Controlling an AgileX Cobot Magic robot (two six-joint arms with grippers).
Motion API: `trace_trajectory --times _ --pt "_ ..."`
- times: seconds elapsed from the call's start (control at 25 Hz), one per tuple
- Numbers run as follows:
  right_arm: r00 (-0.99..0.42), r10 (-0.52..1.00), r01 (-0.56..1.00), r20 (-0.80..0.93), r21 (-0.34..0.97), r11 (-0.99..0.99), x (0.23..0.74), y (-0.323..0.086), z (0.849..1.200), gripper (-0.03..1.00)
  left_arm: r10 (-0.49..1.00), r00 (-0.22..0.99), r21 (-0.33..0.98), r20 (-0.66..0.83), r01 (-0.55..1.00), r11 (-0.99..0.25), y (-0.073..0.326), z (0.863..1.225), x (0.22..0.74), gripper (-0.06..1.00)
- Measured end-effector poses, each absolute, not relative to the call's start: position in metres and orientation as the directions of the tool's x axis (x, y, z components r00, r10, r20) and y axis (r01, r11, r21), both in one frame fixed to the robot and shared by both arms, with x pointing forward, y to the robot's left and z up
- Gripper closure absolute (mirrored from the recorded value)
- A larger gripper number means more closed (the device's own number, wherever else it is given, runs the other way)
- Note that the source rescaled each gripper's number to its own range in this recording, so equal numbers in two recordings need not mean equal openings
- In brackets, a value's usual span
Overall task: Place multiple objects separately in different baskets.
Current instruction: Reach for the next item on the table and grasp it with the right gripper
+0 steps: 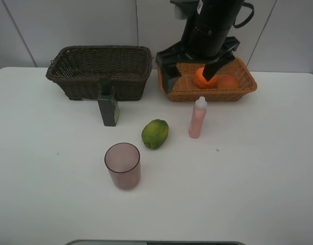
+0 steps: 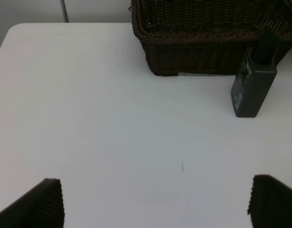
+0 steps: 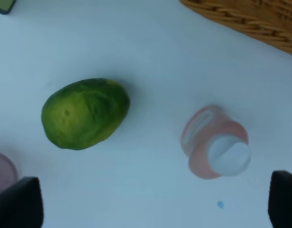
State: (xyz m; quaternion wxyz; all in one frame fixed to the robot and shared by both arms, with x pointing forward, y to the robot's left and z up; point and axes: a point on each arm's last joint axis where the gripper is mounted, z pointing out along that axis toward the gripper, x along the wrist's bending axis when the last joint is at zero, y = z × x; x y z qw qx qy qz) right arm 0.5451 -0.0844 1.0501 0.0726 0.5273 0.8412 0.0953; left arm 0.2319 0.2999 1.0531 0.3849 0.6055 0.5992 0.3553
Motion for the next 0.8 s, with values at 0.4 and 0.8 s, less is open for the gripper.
trace_trajectory --times 0.4,0.8 --pt "-0.346 0.937 0.909 0.047 0.265 0.322 0.540 -0.065 1.045 -0.03 0.999 0.029 0.892 -0.031 0.452 0.014 0.300 1.053 0.232 -0.06" --pt "-0.101 0.990 0.969 0.098 0.234 0.075 0.549 -0.033 0.992 -0.03 0.999 0.029 0.892 -0.031 0.452 0.014 0.300 1.053 0.232 -0.06"
